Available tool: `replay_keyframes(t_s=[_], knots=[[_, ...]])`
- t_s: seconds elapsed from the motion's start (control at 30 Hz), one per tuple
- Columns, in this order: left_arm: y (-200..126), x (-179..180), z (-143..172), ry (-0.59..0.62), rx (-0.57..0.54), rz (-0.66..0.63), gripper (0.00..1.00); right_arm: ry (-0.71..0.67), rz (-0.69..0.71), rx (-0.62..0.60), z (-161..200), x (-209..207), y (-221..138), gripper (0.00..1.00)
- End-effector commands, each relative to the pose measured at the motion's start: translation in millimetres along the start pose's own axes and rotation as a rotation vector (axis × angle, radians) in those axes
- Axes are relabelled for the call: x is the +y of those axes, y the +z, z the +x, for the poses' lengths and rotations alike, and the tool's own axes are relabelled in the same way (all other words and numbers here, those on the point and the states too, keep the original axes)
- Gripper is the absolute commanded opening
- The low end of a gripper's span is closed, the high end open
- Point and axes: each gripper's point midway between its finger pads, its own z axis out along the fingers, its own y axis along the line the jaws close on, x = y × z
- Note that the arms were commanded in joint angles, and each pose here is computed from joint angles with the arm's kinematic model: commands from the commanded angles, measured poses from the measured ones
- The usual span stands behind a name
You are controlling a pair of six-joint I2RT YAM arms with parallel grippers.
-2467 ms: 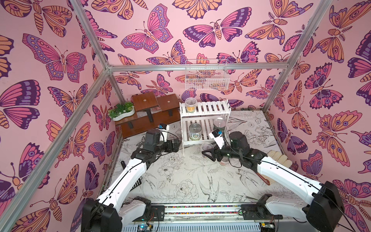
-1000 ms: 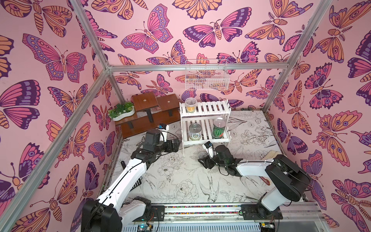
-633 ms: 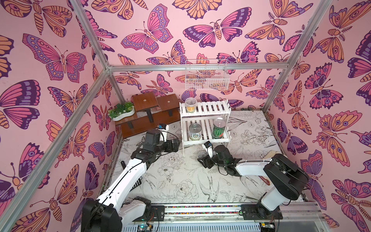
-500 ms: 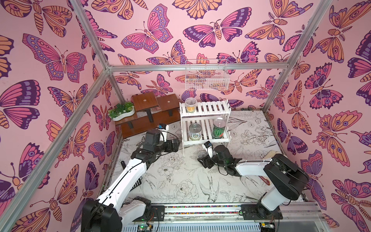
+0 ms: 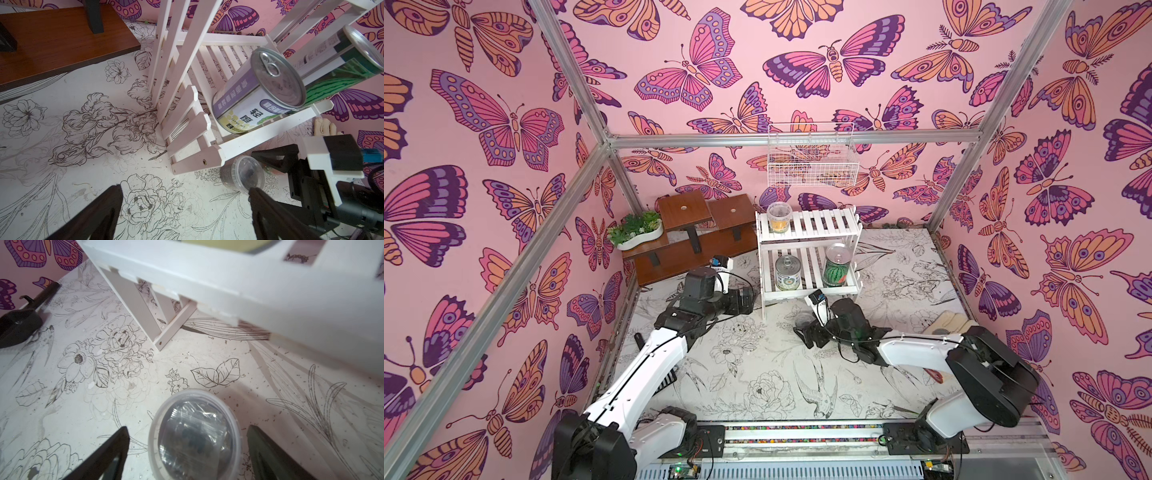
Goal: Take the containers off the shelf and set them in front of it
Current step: 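Place the container at the center of the board, then pick up a container from the shelf.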
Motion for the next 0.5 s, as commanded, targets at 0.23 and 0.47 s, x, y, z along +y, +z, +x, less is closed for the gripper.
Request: replay_keyframes(t_s=[0.23, 0.47], knots=[[-7, -19, -37, 0.071, -0.045, 0.062, 1.00, -0.031, -0.032, -0.031, -37, 17, -27, 0.96], [-11, -42, -76, 0.177, -0.081, 0.136, 1.00, -0.031, -0.064, -0.019, -57, 29, -55, 0.96]])
